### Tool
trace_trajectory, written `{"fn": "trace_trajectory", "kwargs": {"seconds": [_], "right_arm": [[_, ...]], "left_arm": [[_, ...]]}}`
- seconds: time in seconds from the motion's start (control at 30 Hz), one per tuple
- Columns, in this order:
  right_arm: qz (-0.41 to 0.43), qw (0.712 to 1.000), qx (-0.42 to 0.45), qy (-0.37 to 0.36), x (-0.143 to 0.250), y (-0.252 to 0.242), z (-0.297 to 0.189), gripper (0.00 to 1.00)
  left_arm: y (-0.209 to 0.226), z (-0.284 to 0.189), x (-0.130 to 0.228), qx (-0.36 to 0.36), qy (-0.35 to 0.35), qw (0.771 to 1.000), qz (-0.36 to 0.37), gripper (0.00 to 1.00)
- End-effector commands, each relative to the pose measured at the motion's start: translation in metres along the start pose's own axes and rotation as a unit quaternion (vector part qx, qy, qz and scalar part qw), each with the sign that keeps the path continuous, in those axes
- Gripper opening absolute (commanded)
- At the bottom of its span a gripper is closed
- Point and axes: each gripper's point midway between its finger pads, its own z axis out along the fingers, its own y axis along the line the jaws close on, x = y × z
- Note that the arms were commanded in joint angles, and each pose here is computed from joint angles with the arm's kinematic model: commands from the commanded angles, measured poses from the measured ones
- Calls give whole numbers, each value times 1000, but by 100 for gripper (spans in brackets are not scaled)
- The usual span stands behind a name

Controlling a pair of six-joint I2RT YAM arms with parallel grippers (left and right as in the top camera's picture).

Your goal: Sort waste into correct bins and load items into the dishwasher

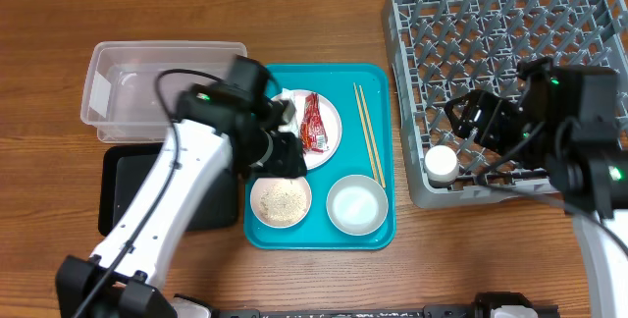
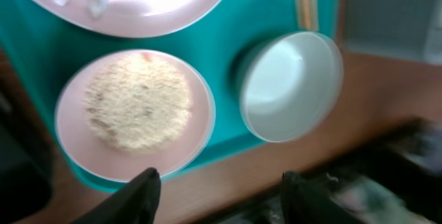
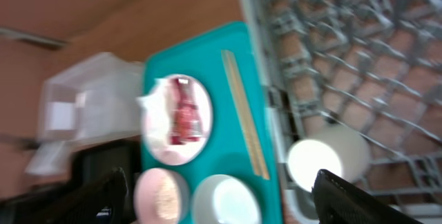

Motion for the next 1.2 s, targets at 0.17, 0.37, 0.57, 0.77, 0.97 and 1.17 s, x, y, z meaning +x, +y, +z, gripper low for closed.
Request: {"fn": "trace_trajectory", "kwargs": {"seconds": [0.17,0.37,0.57,0.77,0.97,1.17], "right_arm": [[-26,998,-59,-21,5,28,-30,87],[-23,998,-56,-15,7,26,-29,87],[-22,998,-55,-12,9,26,-29,87],[-22,998,-55,-12,9,26,-29,88],[-22,998,-55,-12,9,26,-29,87],[-22,998,-55,-11,9,25,-29,87]], "left_arm": [[23,74,19,-158,-41,986,-24,58],[21,110,20,-161,-25,987,-5,41],[28,126,26,-173,3,985,-9,10],[17,102,23,-155,-1,988,-16,4],[16,42,6,-122,-55,990,-42,4],[37,-21,-12,49,-97,990,-88,4]]}}
